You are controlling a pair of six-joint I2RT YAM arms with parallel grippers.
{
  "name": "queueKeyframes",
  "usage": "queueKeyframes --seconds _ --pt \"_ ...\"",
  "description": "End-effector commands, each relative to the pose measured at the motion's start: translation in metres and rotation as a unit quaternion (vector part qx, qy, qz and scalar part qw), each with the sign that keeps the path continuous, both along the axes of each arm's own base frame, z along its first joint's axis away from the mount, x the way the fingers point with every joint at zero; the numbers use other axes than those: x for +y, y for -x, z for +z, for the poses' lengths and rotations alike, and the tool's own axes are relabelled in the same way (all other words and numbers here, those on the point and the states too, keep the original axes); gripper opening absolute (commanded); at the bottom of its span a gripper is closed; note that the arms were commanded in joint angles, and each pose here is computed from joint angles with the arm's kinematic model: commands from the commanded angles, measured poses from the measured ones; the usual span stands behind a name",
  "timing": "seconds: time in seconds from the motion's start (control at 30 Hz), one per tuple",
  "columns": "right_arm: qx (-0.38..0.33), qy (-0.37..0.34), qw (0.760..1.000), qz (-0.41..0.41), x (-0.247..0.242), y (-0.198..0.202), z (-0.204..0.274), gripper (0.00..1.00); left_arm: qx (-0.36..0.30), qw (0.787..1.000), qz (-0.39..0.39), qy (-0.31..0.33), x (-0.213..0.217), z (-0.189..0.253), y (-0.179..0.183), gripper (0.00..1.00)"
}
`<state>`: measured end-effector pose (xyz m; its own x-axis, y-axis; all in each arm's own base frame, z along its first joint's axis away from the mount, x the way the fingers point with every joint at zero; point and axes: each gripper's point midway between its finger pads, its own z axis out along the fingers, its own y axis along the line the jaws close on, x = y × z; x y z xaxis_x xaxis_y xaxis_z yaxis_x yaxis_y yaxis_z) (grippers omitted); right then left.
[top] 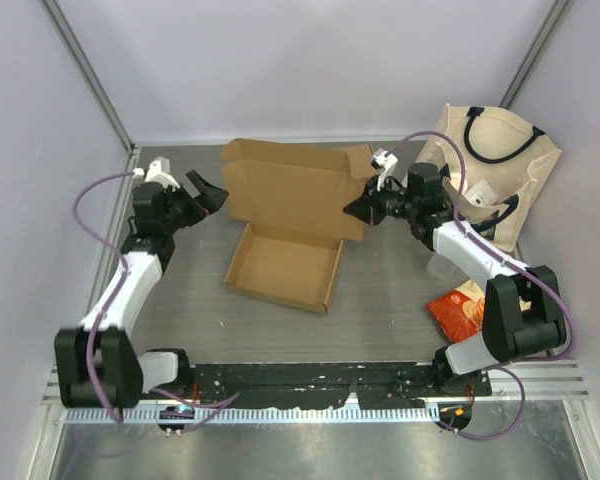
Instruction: Fold the paper box
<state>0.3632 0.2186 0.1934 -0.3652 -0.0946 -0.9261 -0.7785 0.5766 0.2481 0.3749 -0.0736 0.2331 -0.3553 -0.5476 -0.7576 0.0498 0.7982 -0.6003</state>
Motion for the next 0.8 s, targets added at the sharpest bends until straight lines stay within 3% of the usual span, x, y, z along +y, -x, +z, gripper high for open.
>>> queueKeyframes --seconds 0.0,0.07,0.1,0.27,0.33,0.43,0.63,0.77 --pt "0.018 -0.016 0.998 0.052 0.0 0.005 0.006 0.01 -0.033 0.991 -0.13 -0.001 -0.023 0.012 -0.028 0.99" --pt "0.023 -0.022 0.997 0.063 0.001 0.004 0.007 0.01 -0.03 0.979 -0.204 0.002 -0.034 0.002 -0.035 0.93" --pt "0.027 -0.021 0.997 0.062 0.001 0.002 0.004 0.01 -0.063 0.97 -0.235 0.0 -0.04 0.011 -0.037 0.9" --pt "0.032 -0.016 0.997 0.066 -0.002 -0.005 0.002 0.01 -0.076 0.954 -0.289 0.01 -0.046 0.002 -0.056 0.89" --pt "0.033 -0.015 0.998 0.061 -0.003 -0.008 0.002 0.01 -0.065 0.95 -0.304 0.021 -0.048 -0.004 -0.066 0.71" --pt "0.031 -0.012 0.998 0.045 -0.004 -0.013 0.004 0.01 -0.043 0.952 -0.303 0.025 -0.049 -0.014 -0.059 0.56" --pt "0.028 -0.008 0.999 0.032 -0.006 -0.021 0.004 0.01 -0.021 0.958 -0.284 -0.017 -0.044 -0.018 -0.038 0.56" --pt "0.035 0.001 0.999 0.029 -0.007 -0.026 0.0 0.02 -0.005 0.958 -0.284 -0.041 -0.045 -0.028 -0.025 0.51"
